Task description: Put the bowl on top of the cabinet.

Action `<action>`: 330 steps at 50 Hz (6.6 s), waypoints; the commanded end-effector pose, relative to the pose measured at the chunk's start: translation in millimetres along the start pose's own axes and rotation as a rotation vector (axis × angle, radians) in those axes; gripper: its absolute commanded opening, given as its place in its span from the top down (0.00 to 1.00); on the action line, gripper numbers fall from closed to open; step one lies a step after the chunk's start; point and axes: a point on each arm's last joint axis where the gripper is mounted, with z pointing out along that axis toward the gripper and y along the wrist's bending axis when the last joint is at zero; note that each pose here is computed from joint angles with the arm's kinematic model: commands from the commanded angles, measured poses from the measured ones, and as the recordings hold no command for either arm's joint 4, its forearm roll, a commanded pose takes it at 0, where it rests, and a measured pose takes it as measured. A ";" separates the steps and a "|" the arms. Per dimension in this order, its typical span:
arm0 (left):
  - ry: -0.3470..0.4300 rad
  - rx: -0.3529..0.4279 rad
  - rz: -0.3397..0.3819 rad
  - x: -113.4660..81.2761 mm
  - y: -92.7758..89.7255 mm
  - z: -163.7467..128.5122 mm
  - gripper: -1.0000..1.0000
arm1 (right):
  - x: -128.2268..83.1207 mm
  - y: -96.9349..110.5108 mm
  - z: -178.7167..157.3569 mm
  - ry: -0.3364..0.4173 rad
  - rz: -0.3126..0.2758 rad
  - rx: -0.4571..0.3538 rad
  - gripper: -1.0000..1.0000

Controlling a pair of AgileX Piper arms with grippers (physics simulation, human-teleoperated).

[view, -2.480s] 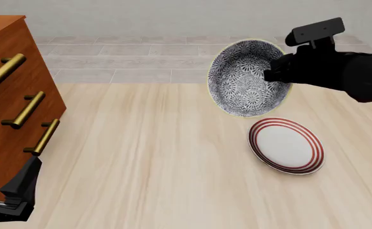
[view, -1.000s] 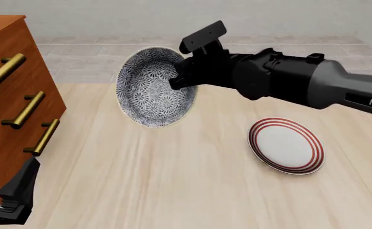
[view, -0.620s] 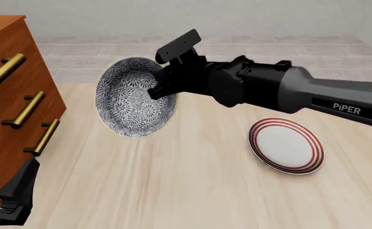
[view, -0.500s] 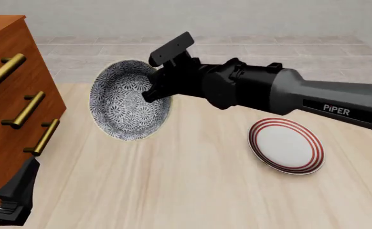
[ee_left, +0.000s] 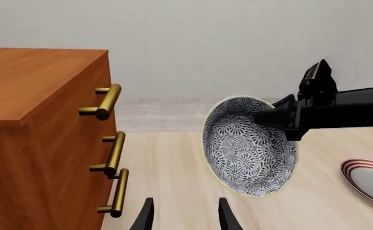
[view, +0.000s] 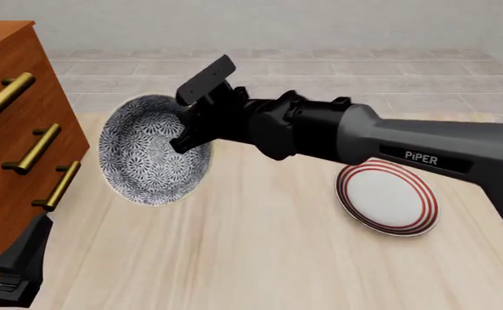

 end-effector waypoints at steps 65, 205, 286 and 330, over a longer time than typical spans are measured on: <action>0.042 0.142 -0.265 -21.7 -16.2 47.5 0.00 | -10.2 -3.3 -27.5 -0.083 -0.035 0.019 1.00; 0.109 0.180 -0.300 9.1 -34.0 114.2 1.00 | -18.6 10.1 -50.3 -0.119 -0.026 -0.009 0.00; 0.214 0.232 -0.093 -33.2 -49.5 134.7 1.00 | -52.0 6.7 -196.4 -0.394 -0.123 0.039 0.00; 0.535 0.282 -0.157 -109.2 -84.2 164.9 1.00 | -63.2 -15.3 -220.7 -0.441 -0.067 0.111 0.00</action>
